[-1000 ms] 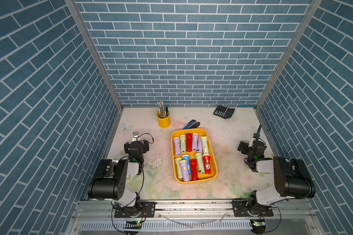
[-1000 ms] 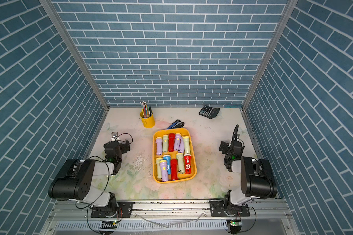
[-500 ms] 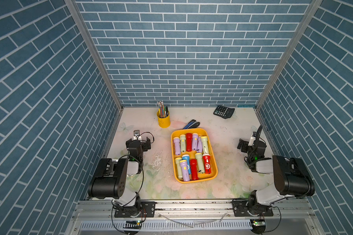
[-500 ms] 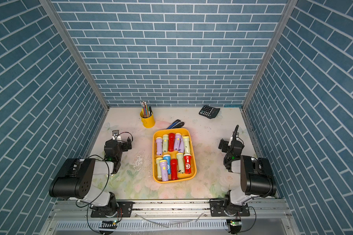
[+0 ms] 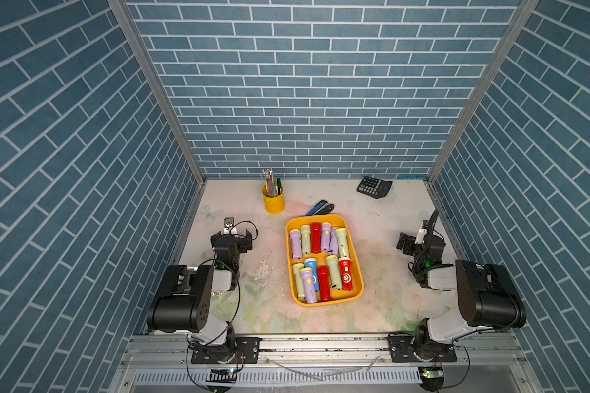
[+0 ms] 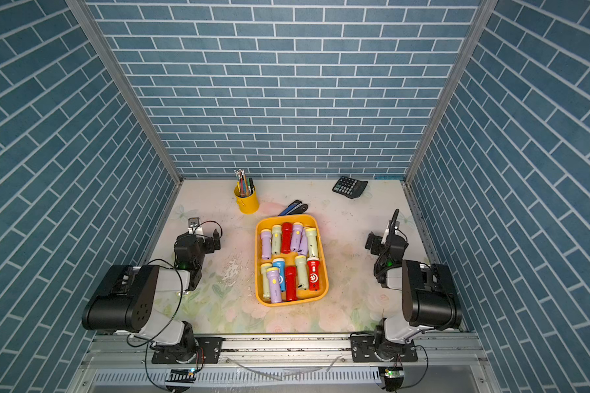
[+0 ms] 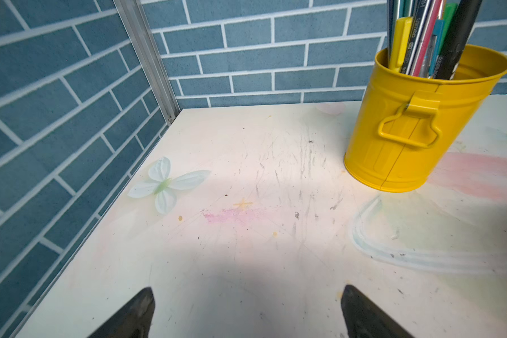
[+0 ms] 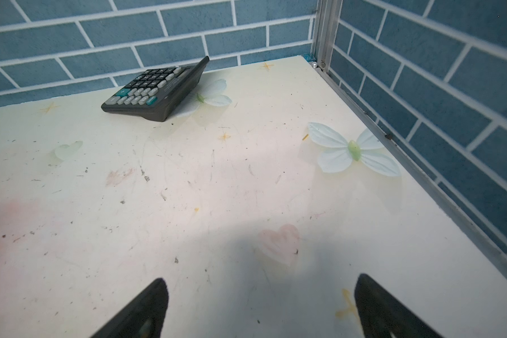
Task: Put the flashlights into the storage boxes
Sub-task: Reset both arms
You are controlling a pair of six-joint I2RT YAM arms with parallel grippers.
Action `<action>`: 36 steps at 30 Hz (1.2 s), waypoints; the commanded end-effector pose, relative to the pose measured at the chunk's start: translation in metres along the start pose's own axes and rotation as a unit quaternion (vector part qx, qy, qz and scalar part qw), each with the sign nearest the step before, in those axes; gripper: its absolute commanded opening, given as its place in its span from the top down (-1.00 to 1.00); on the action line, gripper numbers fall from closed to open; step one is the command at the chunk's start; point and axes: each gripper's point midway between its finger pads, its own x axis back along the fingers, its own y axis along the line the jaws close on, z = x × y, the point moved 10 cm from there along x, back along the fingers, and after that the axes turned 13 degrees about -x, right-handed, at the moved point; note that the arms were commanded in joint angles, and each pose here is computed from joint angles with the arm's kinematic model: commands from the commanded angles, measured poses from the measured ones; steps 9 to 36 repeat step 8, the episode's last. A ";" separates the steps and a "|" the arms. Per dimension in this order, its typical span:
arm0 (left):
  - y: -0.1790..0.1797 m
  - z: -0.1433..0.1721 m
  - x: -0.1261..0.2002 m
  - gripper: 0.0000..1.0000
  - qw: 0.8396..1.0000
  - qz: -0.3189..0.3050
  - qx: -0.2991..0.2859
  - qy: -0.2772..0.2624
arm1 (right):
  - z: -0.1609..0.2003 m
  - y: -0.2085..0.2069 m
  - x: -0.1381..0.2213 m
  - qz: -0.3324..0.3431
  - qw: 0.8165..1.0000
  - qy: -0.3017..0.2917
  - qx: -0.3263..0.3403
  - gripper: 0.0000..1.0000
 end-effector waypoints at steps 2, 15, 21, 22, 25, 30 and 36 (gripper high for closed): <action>0.000 -0.006 -0.003 -0.99 1.000 0.003 -0.001 -0.004 | -0.013 0.004 -0.002 -0.010 0.999 -0.027 0.017 -0.98; 0.000 -0.005 -0.003 -0.99 1.000 0.002 -0.002 -0.006 | -0.013 0.004 -0.002 -0.010 0.999 -0.027 0.017 -0.99; 0.000 -0.005 -0.003 -0.99 1.000 0.002 -0.002 -0.006 | -0.013 0.004 -0.002 -0.010 0.999 -0.027 0.017 -0.99; 0.000 -0.005 -0.003 -0.99 1.000 0.002 -0.002 -0.006 | -0.013 0.004 -0.002 -0.010 0.999 -0.027 0.017 -0.99; 0.000 -0.005 -0.003 -0.99 1.000 0.002 -0.002 -0.006 | -0.013 0.004 -0.002 -0.010 0.999 -0.027 0.017 -0.99; 0.000 -0.005 -0.003 -0.99 1.000 0.002 -0.002 -0.006 | -0.013 0.004 -0.002 -0.010 0.999 -0.027 0.017 -0.99; 0.000 -0.005 -0.003 -0.99 1.000 0.002 -0.002 -0.006 | -0.013 0.004 -0.002 -0.010 0.999 -0.027 0.017 -0.99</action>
